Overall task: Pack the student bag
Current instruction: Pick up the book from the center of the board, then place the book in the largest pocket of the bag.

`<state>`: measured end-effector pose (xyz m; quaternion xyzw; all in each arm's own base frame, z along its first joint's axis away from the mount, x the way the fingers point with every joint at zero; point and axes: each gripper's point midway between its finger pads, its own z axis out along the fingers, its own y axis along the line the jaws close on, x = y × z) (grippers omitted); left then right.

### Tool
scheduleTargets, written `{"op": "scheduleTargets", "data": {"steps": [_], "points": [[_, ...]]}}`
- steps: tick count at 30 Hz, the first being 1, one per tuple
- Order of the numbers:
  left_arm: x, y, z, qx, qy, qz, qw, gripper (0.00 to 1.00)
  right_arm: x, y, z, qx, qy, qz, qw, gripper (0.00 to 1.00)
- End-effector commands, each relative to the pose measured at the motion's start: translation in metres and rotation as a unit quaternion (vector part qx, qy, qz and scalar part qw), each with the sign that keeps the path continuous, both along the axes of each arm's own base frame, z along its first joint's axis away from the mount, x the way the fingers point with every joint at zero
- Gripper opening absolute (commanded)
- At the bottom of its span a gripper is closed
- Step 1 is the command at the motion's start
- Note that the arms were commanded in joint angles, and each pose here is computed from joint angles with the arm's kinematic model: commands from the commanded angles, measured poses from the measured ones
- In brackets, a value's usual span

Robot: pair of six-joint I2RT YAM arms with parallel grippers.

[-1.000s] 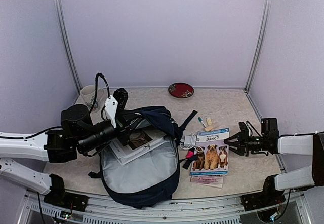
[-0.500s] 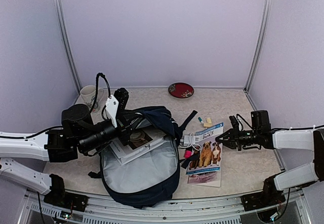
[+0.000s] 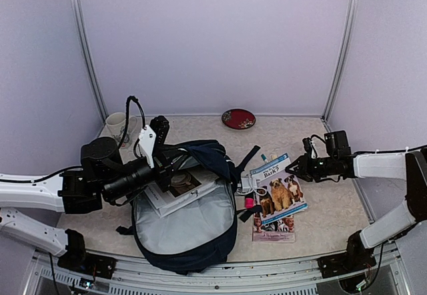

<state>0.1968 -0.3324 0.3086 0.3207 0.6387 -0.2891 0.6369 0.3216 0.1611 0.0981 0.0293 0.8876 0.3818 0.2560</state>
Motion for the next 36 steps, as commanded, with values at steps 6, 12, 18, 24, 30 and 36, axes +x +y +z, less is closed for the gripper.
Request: {"op": "scheduleTargets", "data": {"steps": [6,12,18,24,30,36], "points": [[0.004,0.011,0.020,-0.028,-0.008,0.018,0.999,0.00,0.011,0.026,0.017,0.049,-0.034,0.065,0.996,0.27],[0.005,0.007,0.019,-0.024,-0.009,0.014,1.000,0.00,-0.013,0.028,0.014,0.066,-0.007,0.081,0.995,0.00],[0.005,0.014,0.026,-0.021,-0.018,0.025,0.999,0.00,-0.007,0.007,0.053,0.028,-0.036,0.037,0.998,0.00],[0.009,0.027,0.039,-0.009,-0.041,0.050,0.998,0.00,-0.010,0.001,0.138,0.042,-0.100,0.020,0.994,0.00],[0.019,0.029,0.045,-0.014,-0.042,0.054,0.998,0.00,-0.054,0.051,0.190,0.143,-0.096,0.068,0.983,0.00],[0.039,0.017,0.059,-0.016,-0.041,0.078,0.996,0.00,-0.112,0.111,0.237,0.243,-0.080,0.142,0.956,0.00]]}}
